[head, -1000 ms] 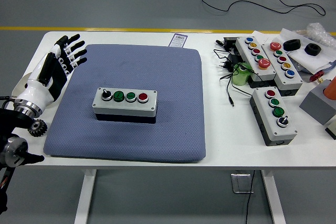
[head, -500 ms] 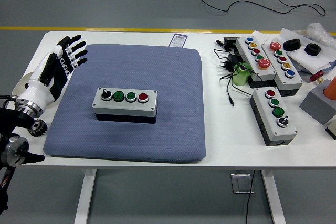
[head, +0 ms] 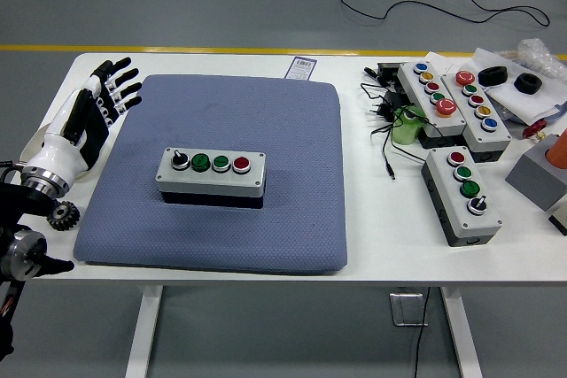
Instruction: Pick up the button,place it on the desk,press the button,press the button
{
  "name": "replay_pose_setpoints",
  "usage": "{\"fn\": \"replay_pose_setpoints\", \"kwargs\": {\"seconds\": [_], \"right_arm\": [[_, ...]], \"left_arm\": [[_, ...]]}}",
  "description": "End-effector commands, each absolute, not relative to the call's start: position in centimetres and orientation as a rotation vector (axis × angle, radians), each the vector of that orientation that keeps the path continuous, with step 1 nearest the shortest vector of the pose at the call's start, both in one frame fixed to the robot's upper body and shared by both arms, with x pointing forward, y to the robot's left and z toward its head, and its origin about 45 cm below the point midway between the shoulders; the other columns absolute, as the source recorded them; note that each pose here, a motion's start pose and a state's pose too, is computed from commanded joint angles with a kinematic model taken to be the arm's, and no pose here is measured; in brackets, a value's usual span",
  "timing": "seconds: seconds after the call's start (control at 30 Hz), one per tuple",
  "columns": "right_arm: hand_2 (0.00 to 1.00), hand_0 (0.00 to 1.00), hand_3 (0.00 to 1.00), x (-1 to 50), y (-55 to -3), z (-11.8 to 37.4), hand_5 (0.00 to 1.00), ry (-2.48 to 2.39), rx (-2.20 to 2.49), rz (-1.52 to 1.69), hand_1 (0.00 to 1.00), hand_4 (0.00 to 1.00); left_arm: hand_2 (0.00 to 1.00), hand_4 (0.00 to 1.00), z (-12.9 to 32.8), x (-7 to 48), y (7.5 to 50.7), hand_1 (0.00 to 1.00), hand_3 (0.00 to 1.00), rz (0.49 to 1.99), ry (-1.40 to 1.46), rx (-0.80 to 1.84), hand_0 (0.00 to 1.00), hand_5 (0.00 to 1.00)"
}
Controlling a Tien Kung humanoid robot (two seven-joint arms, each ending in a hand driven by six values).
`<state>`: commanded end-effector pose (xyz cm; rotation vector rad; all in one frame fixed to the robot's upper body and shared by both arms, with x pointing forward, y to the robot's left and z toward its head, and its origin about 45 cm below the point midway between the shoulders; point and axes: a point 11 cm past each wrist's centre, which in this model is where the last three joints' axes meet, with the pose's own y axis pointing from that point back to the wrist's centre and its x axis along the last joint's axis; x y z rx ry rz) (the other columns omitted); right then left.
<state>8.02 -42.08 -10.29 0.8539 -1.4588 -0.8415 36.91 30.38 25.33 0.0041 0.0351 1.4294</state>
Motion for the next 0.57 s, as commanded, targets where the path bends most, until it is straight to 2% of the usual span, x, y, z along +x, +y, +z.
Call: {"fn": "replay_pose_setpoints", "kwargs": {"seconds": [0.57], "right_arm": [[0.676,0.653,0.594,8.0,-42.0,-10.3,0.293,-1.456,0.854,-0.842,0.653,0.435]], "left_arm": [[0.953,0.619,24.0,37.0,31.4,0.923,0.914,1.476,0.057,0.015,0.878,0.998]]}}
